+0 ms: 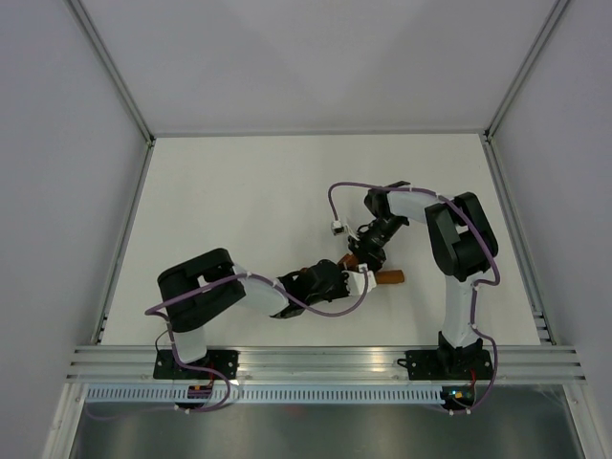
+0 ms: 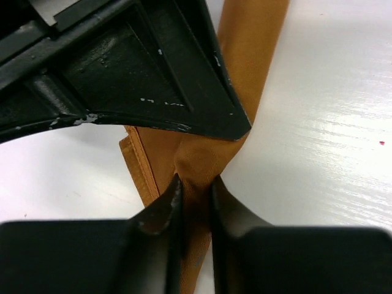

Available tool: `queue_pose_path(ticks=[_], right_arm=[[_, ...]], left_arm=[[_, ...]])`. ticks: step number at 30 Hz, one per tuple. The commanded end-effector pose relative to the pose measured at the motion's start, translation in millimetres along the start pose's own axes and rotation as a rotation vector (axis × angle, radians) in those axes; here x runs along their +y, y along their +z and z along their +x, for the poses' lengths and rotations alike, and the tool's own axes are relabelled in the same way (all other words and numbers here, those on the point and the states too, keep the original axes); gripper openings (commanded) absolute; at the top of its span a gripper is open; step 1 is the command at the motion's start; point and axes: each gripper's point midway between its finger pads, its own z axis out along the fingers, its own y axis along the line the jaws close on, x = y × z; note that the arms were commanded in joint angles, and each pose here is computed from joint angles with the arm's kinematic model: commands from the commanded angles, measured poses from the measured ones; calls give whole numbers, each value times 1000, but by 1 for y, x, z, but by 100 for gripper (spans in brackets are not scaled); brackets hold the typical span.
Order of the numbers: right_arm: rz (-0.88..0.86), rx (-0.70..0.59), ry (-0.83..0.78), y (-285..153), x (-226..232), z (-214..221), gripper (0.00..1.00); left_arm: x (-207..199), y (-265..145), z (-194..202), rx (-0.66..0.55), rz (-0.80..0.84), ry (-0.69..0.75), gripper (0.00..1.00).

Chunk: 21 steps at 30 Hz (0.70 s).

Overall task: Fold the napkin, place the utensils inside, and roll it up
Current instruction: Roll the napkin with the utensil

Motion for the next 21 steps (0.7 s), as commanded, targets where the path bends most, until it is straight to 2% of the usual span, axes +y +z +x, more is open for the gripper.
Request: queue_pose_path(ticks=[1, 4, 6, 10, 12, 16, 21], right_arm=[[83, 153, -51, 14, -38, 40, 16], [113, 121, -47, 8, -39, 33, 33], [180, 85, -42, 0, -43, 24, 41], [414, -33, -57, -32, -65, -2, 52], [494, -95, -69, -50, -62, -11, 57], [628, -249, -38, -92, -66, -21, 60], [746, -326, -95, -125, -51, -16, 60]], left_arm=[[-6, 7, 6, 18, 30, 2, 14], [-17, 7, 10, 38, 87, -16, 3], [-26, 7, 14, 56, 131, -23, 2], [-34, 4, 19, 71, 195, -81, 2], [-33, 3, 22, 77, 213, -111, 2], [-33, 0, 29, 103, 273, -211, 2], [-35, 1, 28, 135, 378, -302, 2]])
